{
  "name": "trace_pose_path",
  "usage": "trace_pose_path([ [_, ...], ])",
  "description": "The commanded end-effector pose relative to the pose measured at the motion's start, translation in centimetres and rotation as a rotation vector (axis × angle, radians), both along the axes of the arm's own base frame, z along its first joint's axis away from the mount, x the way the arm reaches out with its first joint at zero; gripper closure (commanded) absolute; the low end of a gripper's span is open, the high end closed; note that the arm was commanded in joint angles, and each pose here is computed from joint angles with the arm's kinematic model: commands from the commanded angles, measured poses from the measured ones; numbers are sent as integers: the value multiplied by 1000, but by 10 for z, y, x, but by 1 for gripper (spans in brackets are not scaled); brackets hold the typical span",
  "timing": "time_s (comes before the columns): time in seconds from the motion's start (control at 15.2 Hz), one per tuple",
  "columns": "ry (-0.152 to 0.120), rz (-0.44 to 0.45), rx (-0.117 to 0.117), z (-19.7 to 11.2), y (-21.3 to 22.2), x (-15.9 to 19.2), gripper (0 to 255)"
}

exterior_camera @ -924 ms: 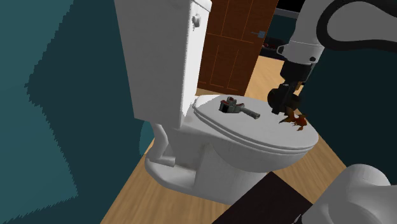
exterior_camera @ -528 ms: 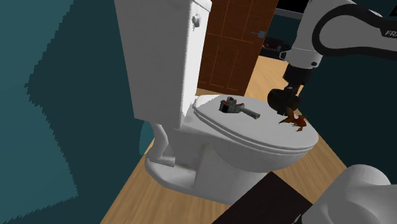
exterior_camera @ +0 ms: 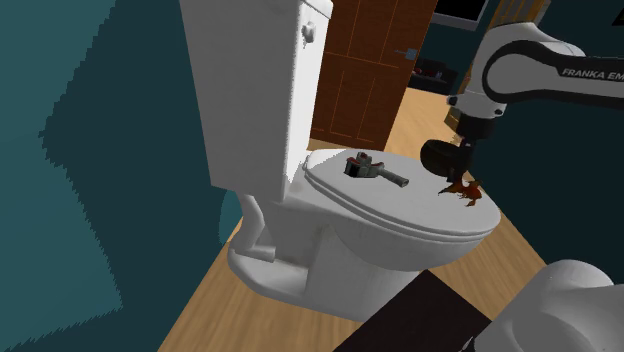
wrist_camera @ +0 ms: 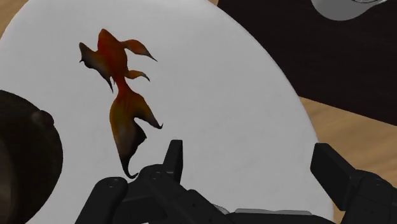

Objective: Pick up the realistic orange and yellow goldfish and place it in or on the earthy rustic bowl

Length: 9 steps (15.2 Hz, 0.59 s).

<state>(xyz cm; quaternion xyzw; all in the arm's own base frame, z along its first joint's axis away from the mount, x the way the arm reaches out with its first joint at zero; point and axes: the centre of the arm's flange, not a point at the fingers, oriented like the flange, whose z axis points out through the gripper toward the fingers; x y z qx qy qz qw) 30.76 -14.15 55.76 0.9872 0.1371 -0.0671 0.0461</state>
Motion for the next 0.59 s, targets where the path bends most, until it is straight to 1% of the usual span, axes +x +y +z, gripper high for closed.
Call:
trace_pose_path([
  [0.0,16,20,-3,-11,-23,3,0],
  [0.53,75,88,-13,-43,-119,17,0],
])
